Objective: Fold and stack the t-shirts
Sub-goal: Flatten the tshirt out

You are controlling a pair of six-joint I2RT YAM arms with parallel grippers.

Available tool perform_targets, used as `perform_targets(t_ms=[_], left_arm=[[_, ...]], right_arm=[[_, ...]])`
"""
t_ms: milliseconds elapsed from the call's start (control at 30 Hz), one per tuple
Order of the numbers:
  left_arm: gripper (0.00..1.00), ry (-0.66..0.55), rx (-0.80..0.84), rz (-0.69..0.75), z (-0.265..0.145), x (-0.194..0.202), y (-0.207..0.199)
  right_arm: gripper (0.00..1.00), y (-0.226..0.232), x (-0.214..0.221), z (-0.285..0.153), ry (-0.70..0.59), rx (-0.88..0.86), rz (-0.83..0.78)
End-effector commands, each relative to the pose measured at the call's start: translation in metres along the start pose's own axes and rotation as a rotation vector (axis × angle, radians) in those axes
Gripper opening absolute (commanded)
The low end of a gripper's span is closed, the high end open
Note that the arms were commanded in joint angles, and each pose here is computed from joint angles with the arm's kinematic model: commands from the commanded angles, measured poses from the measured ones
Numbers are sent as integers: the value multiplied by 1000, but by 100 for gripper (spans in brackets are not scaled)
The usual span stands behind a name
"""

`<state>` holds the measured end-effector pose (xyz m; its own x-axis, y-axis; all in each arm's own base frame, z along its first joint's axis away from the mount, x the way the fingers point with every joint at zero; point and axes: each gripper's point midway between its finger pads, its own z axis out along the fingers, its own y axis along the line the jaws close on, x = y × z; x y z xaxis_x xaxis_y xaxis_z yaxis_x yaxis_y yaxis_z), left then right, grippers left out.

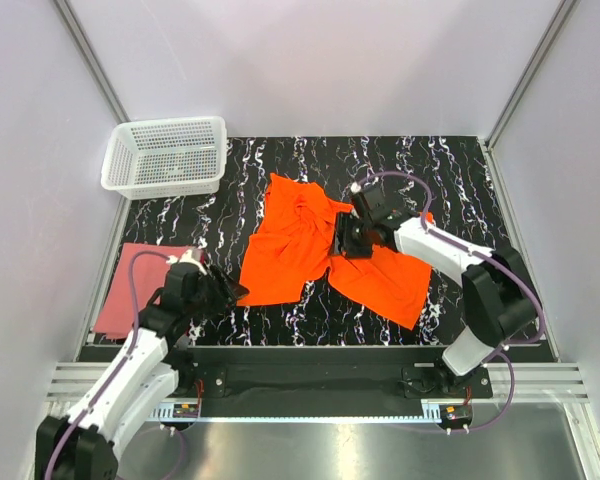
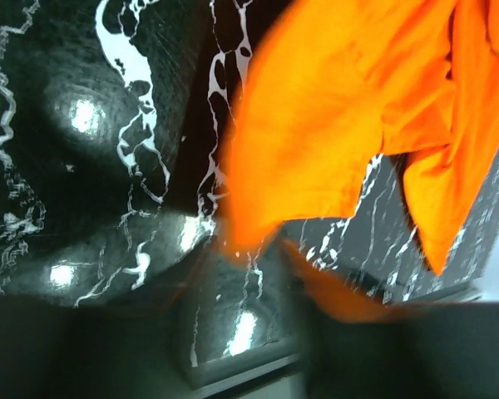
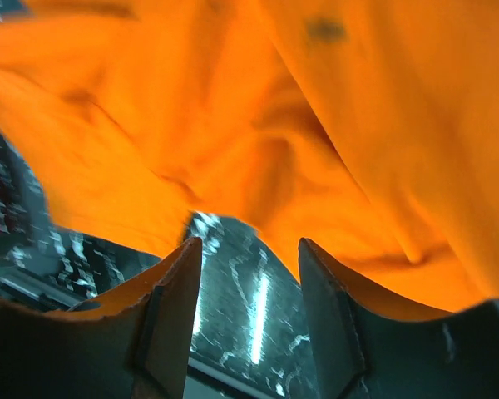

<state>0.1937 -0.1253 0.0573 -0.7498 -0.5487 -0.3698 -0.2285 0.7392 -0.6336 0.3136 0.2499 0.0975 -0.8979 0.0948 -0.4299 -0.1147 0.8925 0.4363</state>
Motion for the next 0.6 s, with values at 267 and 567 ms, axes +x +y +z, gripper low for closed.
perform_targets(t_ms=[267, 567], left_arm=[[72, -182, -24, 76, -22, -49, -21], [52, -73, -160, 161, 12, -48, 0]], right_arm=[[63, 72, 61, 16, 115, -115, -95], [52, 124, 82, 56, 198, -225, -125]])
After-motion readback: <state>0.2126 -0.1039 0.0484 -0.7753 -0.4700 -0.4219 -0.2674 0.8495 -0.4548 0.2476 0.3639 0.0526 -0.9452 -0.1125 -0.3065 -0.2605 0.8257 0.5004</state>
